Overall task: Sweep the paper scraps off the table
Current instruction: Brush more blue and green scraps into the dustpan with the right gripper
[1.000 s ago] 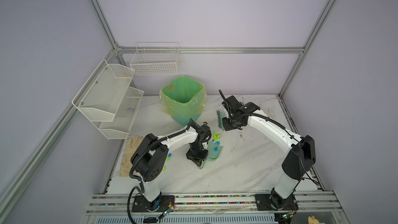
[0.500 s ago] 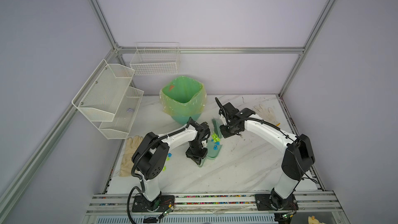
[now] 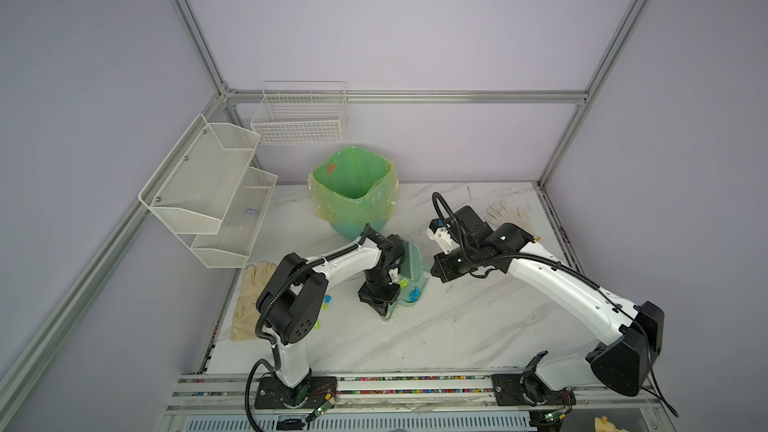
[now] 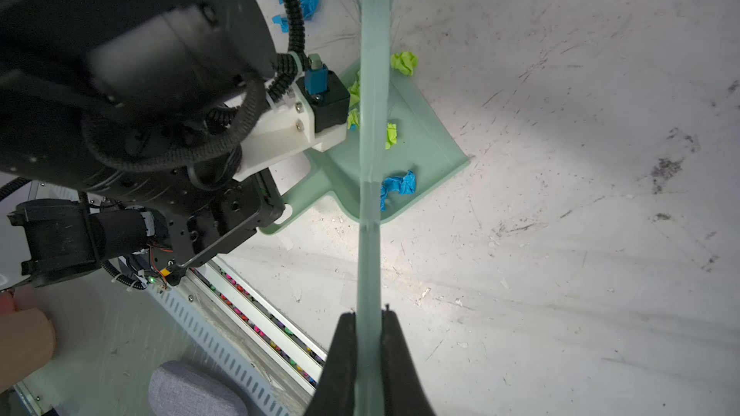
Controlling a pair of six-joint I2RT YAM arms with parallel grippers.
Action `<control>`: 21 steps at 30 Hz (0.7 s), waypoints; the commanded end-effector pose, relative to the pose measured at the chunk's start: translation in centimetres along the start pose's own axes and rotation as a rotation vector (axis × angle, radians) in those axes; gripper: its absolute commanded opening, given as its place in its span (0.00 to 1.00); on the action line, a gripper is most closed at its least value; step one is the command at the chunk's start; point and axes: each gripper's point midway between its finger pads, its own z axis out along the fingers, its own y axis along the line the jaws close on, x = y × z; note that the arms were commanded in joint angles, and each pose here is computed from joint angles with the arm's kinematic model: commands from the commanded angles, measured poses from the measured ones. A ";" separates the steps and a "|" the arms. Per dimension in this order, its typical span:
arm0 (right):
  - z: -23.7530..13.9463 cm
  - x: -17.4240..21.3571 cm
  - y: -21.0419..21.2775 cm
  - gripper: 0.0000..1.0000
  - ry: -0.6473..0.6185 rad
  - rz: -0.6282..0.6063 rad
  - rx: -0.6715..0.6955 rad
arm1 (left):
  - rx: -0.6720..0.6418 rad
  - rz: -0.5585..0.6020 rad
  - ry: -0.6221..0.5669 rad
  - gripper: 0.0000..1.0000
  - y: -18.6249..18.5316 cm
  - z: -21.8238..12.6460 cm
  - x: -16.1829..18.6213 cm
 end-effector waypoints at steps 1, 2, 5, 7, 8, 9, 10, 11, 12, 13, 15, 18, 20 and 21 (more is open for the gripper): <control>-0.9 0.3 -1.4 0.00 -0.012 0.079 0.081 | 0.023 0.040 -0.080 0.00 -1.2 -2.6 -1.7; -1.0 0.1 -1.6 0.00 -0.022 0.092 0.093 | 0.022 0.041 -0.084 0.00 -1.2 -2.7 -1.7; -1.0 -0.4 -2.2 0.00 -0.040 0.121 0.127 | 0.018 0.044 -0.095 0.00 -1.1 -2.9 -1.7; -1.1 -1.0 -2.7 0.00 -0.057 0.131 0.156 | 0.023 0.043 -0.099 0.00 -1.3 -3.1 -1.6; -1.2 -1.2 -3.0 0.00 -0.066 0.139 0.171 | 0.026 0.044 -0.100 0.00 -1.3 -3.2 -1.5; -1.4 -1.5 -3.3 0.00 -0.077 0.144 0.187 | 0.028 0.044 -0.106 0.00 -1.3 -3.3 -1.5; -1.5 -1.7 -3.6 0.00 -0.086 0.149 0.200 | 0.031 0.044 -0.111 0.00 -1.4 -3.4 -1.5; -1.7 -1.8 -4.0 0.00 -0.093 0.158 0.212 | 0.031 0.045 -0.120 0.00 -1.4 -3.7 -1.5; -1.8 -1.9 -4.4 0.00 -0.097 0.166 0.224 | 0.033 0.050 -0.127 0.00 -1.6 -3.8 -1.5; -1.9 -2.0 -4.9 0.00 -0.103 0.175 0.236 | 0.037 0.053 -0.138 0.00 -1.7 -4.1 -1.6; -2.0 -2.0 -6.9 0.00 -0.107 0.213 0.276 | 0.043 0.064 -0.160 0.00 -1.9 -4.4 -1.6; -2.6 -2.2 -9.2 0.00 -0.138 0.247 0.280 | 0.027 0.080 -0.199 0.00 -1.8 -4.6 -1.9; -2.7 -2.4 -9.9 0.00 -0.150 0.269 0.283 | 0.024 0.083 -0.200 0.00 -1.8 -4.5 -1.8; -2.9 -2.5 -10.2 0.00 -0.155 0.276 0.292 | 0.027 0.085 -0.199 0.00 -2.0 -4.5 -1.8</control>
